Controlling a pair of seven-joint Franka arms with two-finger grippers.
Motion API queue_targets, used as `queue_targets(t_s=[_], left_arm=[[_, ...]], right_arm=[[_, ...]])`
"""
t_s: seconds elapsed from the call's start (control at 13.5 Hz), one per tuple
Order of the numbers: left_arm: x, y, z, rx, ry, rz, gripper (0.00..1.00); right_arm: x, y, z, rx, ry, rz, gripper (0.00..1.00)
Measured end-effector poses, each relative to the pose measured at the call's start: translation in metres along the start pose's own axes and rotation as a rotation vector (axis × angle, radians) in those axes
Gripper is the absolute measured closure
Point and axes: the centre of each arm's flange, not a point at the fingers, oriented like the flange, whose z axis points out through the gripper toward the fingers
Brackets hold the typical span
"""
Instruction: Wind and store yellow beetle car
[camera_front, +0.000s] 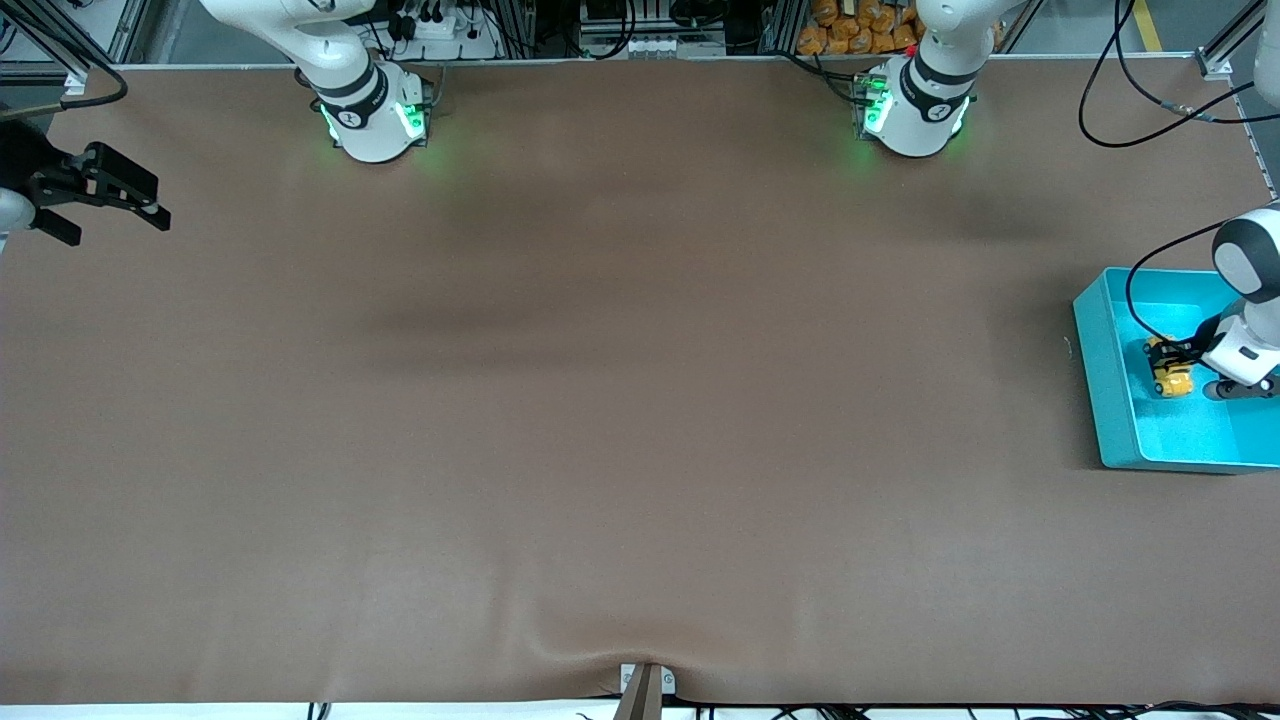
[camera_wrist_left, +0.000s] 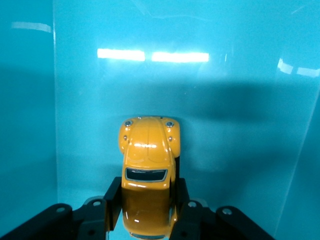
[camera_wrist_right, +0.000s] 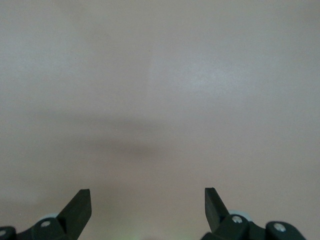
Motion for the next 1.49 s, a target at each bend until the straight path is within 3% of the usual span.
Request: queue_targets(t_s=[0.07,0.22,0.45,0.59,0.67,0.89,1.19,1.34,1.49], left_arm=[[0.001,0.000,0.002,-0.001,0.000,0.001,0.54],[0.002,0.000,0.002,0.000,0.002,0.002,0.37],[0.005,-0.001,-0.001,0.006,0.020,0.001,0.24],[0.013,-0.005,-0.012,0.020,0.053,-0.001,0.04],[0.019,-0.008,-0.023,0.029,0.074,-0.001,0.00],[0.034,-0.007,-0.071,0.054,0.139,0.008,0.00],[0.036,0.002,-0.151,0.061,0.111,0.021,0.00],[0.041,0.023,-0.212,0.027,0.107,0.019,0.00],[0.039,0.053,-0.290,-0.026,0.150,0.021,0.00]], right_arm=[[0.000,0.000,0.000,0.000,0.000,0.000,0.00],[0.000,0.000,0.000,0.000,0.000,0.000,0.00],[0.000,0.000,0.000,0.000,0.000,0.000,0.00],[0.000,0.000,0.000,0.000,0.000,0.000,0.00],[0.000,0.000,0.000,0.000,0.000,0.000,0.00],[0.000,0.000,0.000,0.000,0.000,0.000,0.00],[0.000,0.000,0.000,0.000,0.000,0.000,0.00],[0.000,0.001,0.000,0.000,0.000,0.002,0.00],[-0.001,0.004,0.000,0.000,0.000,0.007,0.00]])
